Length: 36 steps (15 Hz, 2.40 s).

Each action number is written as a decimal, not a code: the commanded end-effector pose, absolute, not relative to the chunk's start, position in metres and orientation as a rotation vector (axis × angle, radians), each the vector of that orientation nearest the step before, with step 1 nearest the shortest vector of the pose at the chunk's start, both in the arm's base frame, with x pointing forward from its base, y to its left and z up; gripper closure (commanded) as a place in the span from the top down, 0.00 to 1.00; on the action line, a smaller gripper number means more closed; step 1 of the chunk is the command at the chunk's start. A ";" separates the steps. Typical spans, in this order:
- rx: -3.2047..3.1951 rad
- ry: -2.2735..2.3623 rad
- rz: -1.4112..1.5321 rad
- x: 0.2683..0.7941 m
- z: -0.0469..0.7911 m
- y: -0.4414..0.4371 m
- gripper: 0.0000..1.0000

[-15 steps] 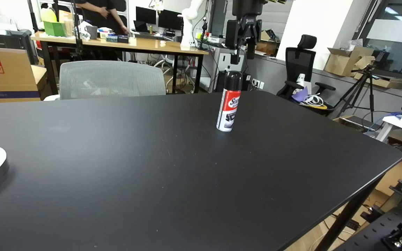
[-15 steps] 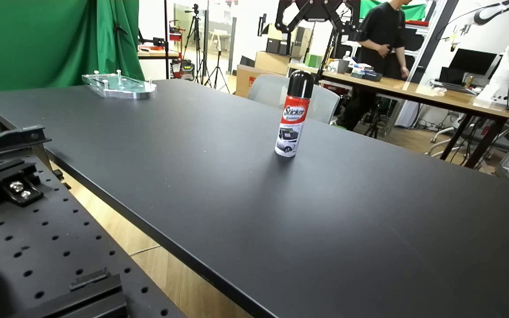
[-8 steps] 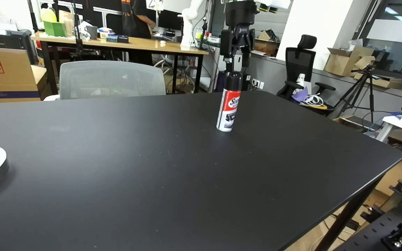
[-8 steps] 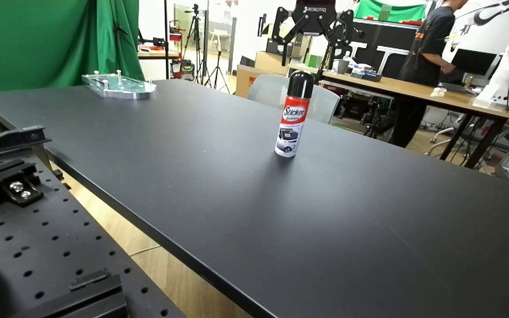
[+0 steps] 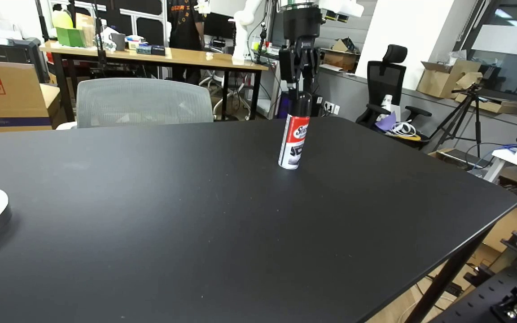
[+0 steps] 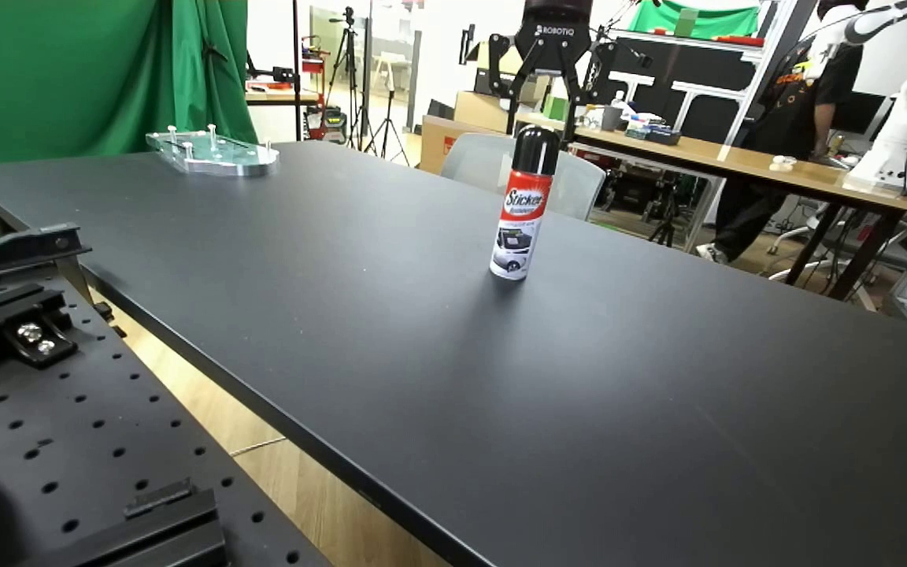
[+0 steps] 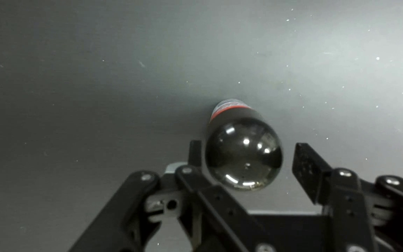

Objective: Remove the black lid from the spray can

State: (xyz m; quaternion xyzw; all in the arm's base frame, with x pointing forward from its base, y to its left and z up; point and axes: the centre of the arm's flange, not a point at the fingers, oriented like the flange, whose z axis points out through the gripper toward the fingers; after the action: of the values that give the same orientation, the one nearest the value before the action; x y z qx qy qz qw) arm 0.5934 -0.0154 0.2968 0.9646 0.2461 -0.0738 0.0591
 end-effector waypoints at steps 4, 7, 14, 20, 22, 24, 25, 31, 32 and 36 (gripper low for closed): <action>2.947 0.720 -0.246 0.592 0.307 -0.018 0.31; 2.952 0.713 -0.214 0.587 0.314 -0.016 0.31; 2.940 0.715 -0.093 0.585 0.342 -0.011 0.31; 2.898 0.809 -0.036 0.578 0.350 0.018 0.31; 2.877 0.849 -0.034 0.576 0.340 0.037 0.31; 2.861 0.887 -0.042 0.575 0.325 0.056 0.31; 2.851 0.907 -0.045 0.574 0.318 0.063 0.31; 2.798 0.943 -0.090 0.580 0.262 0.073 0.31; 2.801 0.980 -0.085 0.575 0.274 0.076 0.31; 2.802 0.990 -0.099 0.575 0.263 0.076 0.31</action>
State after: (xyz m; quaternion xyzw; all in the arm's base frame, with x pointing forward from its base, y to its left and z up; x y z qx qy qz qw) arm 0.5753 0.0762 0.2630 0.9390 0.3319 -0.0332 0.0838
